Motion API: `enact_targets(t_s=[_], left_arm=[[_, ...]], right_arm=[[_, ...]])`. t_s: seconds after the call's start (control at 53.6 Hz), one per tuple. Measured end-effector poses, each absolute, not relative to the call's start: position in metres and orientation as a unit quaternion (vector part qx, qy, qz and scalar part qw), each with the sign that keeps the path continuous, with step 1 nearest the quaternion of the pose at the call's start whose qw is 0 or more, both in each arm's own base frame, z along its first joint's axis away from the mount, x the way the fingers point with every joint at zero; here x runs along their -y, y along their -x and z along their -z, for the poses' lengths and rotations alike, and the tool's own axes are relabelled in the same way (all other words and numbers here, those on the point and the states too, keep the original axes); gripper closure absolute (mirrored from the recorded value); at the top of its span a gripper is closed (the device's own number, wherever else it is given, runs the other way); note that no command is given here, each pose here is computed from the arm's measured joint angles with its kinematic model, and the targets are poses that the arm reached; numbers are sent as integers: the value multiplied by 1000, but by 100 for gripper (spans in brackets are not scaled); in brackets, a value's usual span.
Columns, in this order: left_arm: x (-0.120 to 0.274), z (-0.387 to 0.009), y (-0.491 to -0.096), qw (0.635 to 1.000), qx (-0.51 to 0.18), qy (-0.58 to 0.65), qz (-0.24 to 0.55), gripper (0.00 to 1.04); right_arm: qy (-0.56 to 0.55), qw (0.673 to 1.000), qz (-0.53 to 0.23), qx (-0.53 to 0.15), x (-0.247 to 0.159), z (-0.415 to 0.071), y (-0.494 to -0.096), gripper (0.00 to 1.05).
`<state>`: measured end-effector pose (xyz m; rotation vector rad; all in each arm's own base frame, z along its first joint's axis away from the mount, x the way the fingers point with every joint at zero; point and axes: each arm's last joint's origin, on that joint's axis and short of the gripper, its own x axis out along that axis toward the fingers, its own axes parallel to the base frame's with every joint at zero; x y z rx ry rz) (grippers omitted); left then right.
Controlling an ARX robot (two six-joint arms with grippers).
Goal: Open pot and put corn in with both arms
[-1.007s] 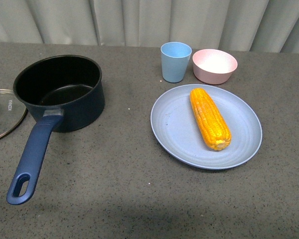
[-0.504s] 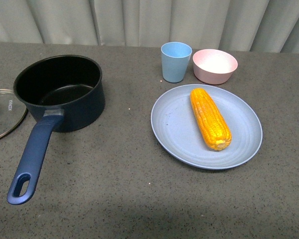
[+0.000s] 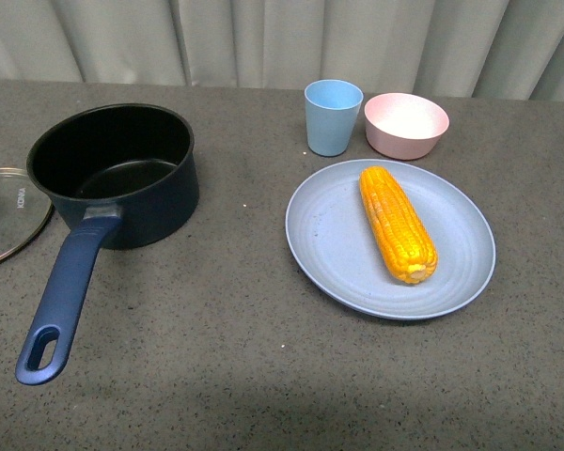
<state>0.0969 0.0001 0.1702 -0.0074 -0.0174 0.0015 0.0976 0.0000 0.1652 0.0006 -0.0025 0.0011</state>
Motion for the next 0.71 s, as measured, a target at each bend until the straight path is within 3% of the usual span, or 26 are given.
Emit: enact_targets(t_s=[0.112,0.149,0.317,0.354,0.41,0.597,0.709], left_arm=[[0,-170,-97,1000,8,4,-1,101],[0,-170,-97,1000,8,4,-1,96],[0,-170,-97,1000,8,4,-1,65],[0,-170,-97,1000,8,4,-1,56],[0,-170,-97,1000,8,4,-1,42],[0,-170,-97,1000,9,4,-1,6],[0,-170,-97,1000,9,3,-1,7]], right_arm=[[0,1000,-1,1,0,-165,-98,9],[0,1000,-1,1,0,-165,-98,9],[0,1000,-1,1,0,-165,-98,9],[9,1000,14,-24,0,-164,-98,9],[30,992,33,-117,-1,-163,-102,9],[42,985,3,-166,-13,-168,-141,9],[34,979,-7,-200,-22,-168,-178,9]])
